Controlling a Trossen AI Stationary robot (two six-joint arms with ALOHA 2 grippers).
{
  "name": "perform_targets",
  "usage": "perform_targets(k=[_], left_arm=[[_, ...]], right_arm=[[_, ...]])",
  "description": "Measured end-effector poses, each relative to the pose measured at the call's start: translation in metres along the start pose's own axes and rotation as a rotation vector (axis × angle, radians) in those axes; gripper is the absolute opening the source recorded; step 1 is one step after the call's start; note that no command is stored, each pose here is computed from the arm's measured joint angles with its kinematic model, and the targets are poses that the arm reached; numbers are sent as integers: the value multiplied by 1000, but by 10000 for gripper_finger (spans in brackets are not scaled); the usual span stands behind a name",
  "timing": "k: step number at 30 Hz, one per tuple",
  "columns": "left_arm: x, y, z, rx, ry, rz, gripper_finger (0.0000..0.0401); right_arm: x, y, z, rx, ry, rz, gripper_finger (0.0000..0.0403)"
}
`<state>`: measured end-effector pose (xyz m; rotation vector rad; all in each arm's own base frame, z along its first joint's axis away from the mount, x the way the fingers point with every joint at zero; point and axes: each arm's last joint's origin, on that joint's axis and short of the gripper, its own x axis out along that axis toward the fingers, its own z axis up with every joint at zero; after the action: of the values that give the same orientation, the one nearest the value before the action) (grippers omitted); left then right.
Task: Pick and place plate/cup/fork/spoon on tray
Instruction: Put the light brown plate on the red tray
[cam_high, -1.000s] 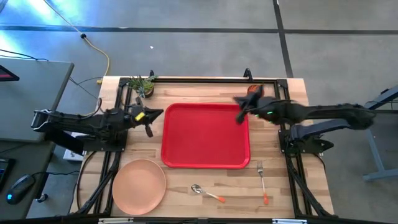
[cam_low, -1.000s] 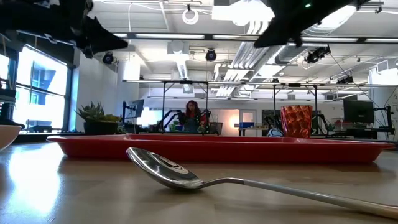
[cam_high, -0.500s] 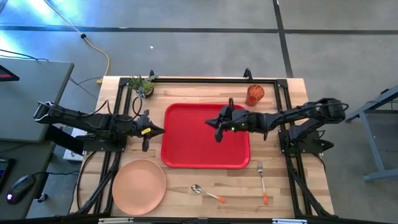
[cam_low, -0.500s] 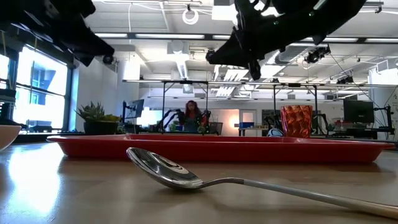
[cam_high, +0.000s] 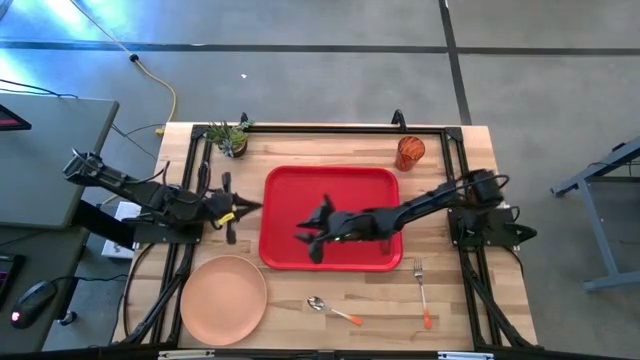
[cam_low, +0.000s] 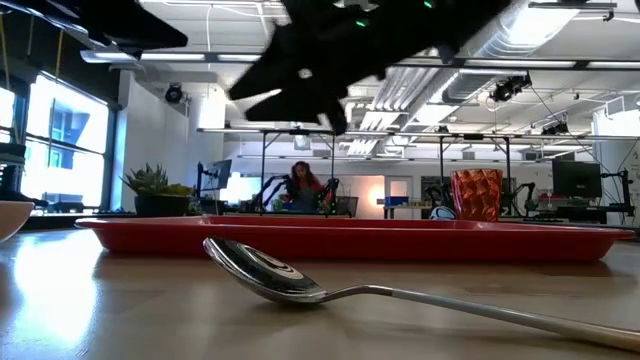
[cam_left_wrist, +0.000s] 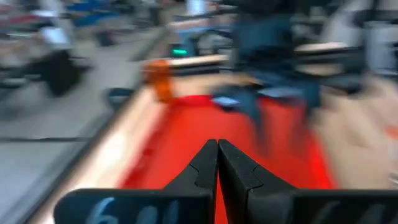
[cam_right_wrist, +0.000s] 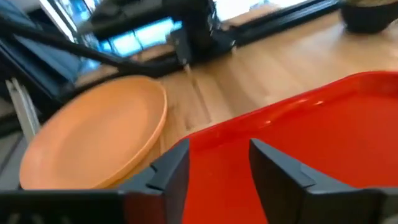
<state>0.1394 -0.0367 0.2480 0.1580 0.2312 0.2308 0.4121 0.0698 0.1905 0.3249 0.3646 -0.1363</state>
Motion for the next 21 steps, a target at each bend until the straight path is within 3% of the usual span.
perform_targets(k=[4,13,21], left_arm=[[-1,2,-3,-33,21,126,3],[-4,-7,-17,-260,118,103,3],[-3,-25,-36,-325,197,56,3]], right_arm=[[30,26,6,54,101,-10,184],[79,99,-7,163,223,-57,185],[108,137,-33,273,284,-140,185]])
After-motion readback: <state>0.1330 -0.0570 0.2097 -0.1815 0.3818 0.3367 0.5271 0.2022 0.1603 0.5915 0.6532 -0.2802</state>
